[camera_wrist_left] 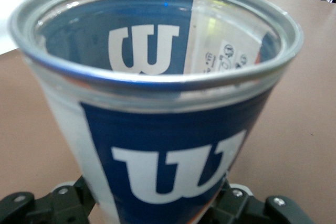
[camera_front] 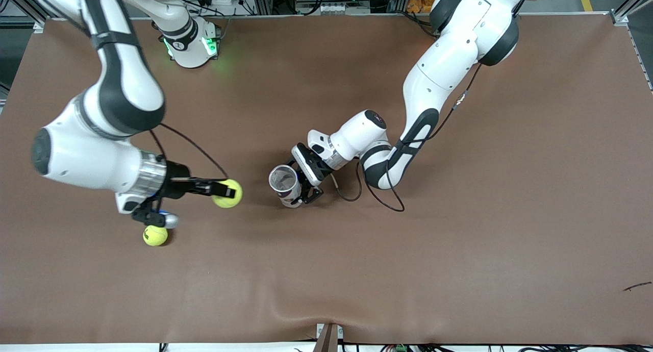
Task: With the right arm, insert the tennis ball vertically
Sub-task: 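Move the held ball with the right gripper over the can opening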
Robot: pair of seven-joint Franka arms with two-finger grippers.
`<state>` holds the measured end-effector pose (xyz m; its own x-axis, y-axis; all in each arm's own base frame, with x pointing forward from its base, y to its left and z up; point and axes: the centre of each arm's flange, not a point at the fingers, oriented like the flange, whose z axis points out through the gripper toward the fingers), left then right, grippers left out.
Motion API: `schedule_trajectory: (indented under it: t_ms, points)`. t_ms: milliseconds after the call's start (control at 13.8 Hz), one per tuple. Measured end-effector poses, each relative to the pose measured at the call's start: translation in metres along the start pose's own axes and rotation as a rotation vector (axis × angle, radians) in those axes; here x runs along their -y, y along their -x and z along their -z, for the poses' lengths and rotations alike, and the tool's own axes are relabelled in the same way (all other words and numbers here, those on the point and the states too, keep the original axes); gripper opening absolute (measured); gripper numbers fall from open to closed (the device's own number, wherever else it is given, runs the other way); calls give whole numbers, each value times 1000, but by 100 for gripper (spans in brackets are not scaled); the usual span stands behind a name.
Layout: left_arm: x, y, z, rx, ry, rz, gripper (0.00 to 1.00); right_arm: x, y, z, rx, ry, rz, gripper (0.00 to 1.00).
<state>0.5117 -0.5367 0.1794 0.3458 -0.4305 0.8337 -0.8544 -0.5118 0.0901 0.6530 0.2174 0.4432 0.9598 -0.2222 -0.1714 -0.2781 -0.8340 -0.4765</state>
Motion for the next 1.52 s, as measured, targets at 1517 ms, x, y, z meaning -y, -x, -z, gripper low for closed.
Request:
schedule_trajectory:
  t_ms: [1517]
  points:
    - [2, 3, -1, 5, -3, 0, 87, 32, 36, -93, 49, 74, -184, 100]
